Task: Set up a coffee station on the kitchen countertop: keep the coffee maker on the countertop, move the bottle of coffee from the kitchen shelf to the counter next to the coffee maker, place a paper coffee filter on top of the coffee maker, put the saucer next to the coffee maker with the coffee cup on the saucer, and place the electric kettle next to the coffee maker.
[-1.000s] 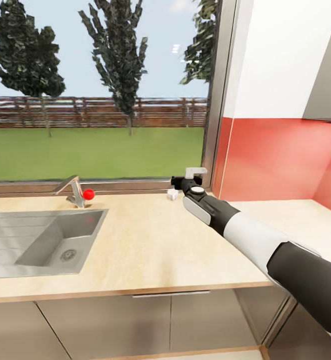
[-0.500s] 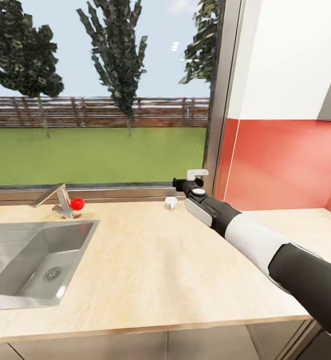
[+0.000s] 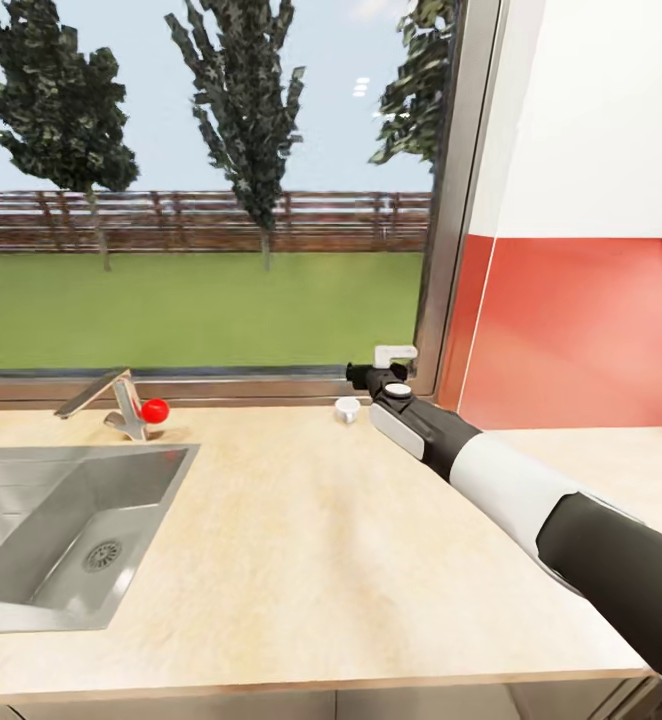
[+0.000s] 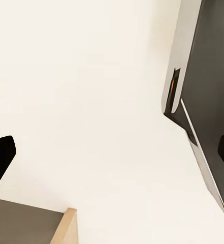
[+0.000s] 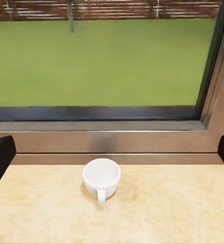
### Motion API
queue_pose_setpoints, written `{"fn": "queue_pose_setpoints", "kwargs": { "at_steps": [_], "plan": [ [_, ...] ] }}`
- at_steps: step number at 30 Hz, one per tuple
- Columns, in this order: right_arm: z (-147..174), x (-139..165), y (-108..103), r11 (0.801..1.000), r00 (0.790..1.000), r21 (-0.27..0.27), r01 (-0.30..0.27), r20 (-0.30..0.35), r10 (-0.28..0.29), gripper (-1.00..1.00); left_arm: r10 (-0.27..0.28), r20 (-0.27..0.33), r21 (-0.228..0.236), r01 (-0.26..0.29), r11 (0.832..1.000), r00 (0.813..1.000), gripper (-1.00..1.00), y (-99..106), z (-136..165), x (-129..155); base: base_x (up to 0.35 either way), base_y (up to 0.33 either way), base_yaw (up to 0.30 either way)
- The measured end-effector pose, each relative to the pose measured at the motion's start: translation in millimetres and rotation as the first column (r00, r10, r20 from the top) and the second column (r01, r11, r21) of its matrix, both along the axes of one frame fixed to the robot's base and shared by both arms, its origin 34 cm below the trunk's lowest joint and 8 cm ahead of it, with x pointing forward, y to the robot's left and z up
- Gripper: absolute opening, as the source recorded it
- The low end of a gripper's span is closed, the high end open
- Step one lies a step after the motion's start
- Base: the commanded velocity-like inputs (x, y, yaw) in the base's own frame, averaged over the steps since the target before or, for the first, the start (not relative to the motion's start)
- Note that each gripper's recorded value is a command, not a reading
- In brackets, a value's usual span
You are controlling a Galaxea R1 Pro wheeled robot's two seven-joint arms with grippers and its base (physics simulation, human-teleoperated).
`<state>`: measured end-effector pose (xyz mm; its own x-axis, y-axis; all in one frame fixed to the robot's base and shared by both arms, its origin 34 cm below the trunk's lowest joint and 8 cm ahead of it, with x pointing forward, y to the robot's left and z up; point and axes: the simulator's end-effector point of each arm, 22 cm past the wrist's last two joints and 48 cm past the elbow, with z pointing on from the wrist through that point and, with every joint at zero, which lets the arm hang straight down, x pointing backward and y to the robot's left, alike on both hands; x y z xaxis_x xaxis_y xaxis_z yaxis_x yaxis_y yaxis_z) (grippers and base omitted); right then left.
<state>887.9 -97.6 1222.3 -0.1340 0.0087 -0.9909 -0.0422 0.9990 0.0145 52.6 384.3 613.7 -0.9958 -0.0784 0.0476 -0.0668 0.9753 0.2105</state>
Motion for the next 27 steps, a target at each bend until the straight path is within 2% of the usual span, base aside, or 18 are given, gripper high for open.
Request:
{"fn": "queue_pose_setpoints", "kwargs": {
  "at_steps": [6,12,19,27],
  "plan": [
    [-16,0,-10,1.0,0.999,-0.011,0.02,-0.025,-0.02,1.0,-0.001,0.0,0.0,0.001,1.0,1.0,1.0,0,0,0,0.021,-0.011,0.0],
    [-20,0,-11,1.0,0.999,-0.011,0.022,-0.032,-0.023,1.0,-0.003,-0.001,-0.001,0.003,1.0,1.0,1.0,0,0,0,0.001,0.0,0.0],
    [-20,0,-1,1.0,0.999,-0.004,-0.025,-0.033,0.025,1.0,-0.003,-0.001,-0.001,0.003,1.0,1.0,1.0,0,0,0,0.0,0.0,0.0],
    [-27,-3,1,0.999,0.999,-0.002,-0.034,-0.043,0.034,1.0,-0.004,-0.001,-0.001,0.004,1.0,1.0,1.0,-1,0,0,0.075,-0.038,0.016]
  ]
}}
